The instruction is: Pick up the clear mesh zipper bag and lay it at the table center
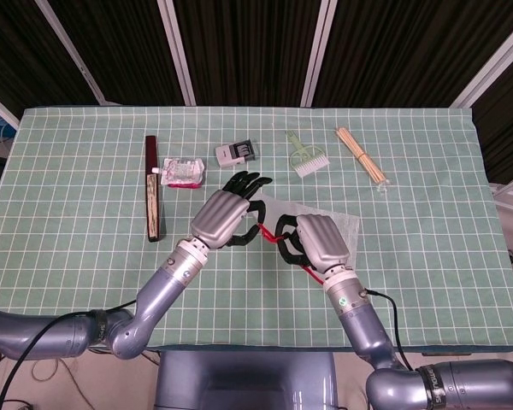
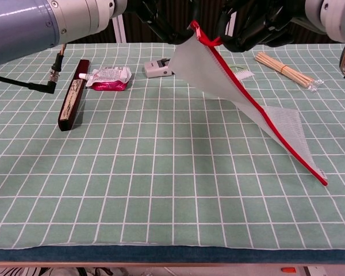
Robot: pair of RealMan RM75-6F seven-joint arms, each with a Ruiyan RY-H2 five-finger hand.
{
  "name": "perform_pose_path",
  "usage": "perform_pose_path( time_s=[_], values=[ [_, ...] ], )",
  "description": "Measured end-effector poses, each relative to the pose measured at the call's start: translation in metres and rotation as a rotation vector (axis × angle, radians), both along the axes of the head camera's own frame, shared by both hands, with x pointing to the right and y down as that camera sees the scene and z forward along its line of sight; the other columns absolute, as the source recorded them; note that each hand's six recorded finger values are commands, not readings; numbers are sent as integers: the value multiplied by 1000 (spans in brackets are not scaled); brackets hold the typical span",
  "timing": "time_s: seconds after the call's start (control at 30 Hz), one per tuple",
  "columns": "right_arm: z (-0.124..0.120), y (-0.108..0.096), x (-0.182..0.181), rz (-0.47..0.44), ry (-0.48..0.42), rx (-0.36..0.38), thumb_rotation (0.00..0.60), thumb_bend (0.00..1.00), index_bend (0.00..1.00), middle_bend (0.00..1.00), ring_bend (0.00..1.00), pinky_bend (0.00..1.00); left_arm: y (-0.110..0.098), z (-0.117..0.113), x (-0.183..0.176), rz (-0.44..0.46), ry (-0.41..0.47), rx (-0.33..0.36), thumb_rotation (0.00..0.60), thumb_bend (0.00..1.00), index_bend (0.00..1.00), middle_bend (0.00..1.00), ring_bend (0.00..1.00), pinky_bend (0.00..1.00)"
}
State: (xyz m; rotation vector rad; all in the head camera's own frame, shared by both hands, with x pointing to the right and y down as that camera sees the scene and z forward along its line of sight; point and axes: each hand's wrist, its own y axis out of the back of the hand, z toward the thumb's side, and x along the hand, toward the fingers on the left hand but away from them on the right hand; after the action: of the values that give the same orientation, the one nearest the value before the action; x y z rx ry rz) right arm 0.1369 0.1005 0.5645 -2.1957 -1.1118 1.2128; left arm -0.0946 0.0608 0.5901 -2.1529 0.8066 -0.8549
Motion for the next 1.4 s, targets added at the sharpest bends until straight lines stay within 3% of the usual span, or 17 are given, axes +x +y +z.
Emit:
perform_pose_path(
  time_s=[0.8,1.4],
  values=[
    [7,4,11,28,26,-17,600,640,649,1000,1000,959,-23,-30,-6,-113,132,70,600,433,614,105,0,0],
    [17,-10,64,127,115,-12,600,640,649,1000,1000,959,-43,-46,-40,-154,108,128,600,434,615,105,0,0]
  ],
)
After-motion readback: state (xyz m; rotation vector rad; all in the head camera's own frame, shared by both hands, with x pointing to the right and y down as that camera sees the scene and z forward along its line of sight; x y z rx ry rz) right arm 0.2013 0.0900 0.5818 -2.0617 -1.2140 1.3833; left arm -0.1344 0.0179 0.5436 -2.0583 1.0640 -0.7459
